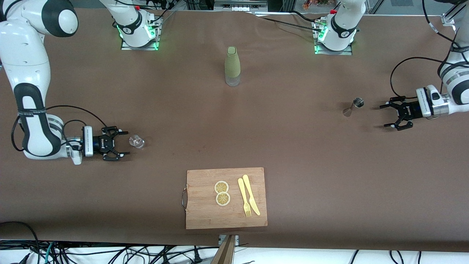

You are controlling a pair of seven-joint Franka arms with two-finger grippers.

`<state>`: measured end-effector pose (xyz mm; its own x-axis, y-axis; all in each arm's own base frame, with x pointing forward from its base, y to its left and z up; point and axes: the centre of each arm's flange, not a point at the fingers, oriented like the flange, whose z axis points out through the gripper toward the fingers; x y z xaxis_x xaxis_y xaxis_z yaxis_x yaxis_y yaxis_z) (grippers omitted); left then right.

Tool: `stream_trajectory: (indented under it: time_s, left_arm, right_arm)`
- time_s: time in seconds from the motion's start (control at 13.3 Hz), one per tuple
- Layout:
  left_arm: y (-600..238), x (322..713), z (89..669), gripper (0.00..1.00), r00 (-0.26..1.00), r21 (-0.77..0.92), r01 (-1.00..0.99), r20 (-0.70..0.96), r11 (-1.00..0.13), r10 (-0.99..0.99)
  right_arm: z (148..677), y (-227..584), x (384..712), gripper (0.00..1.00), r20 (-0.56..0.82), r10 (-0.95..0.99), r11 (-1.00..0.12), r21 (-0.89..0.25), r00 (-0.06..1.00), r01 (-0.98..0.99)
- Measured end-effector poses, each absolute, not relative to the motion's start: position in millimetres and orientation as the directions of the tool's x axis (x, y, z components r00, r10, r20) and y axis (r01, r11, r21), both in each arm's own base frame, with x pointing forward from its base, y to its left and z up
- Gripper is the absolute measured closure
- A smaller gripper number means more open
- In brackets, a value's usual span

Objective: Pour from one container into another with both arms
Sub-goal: 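Grasp the glass beaker with the right gripper while the left gripper grasps the jigger, then lift the beaker with the right gripper while the left gripper lifts the jigger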

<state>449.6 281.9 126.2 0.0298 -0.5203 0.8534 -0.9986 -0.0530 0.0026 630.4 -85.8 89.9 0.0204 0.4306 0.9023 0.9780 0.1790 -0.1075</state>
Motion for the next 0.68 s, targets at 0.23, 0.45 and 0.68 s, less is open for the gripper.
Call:
stream_trajectory:
  time_s: [0.23,0.45,0.68]
  left_arm:
    - [263.9,445.1,104.1,0.01,0.026,0.005,-0.999,0.903,-0.051,-0.429]
    - [244.7,441.0,91.3,0.01,0.016,0.013,-1.0,0.936,-0.01,-0.351]
    - [214.2,448.0,82.5,0.0,0.001,0.007,-1.0,0.962,0.022,-0.274]
  right_arm:
    - [82.7,-72.6,630.1,0.01,0.913,0.407,0.2,-0.084,-0.004,0.976]
    - [72.4,-58.4,628.8,0.01,0.927,0.374,0.2,-0.084,0.003,0.976]
    - [64.3,-46.0,627.6,0.02,0.934,0.357,0.212,-0.082,0.0,0.974]
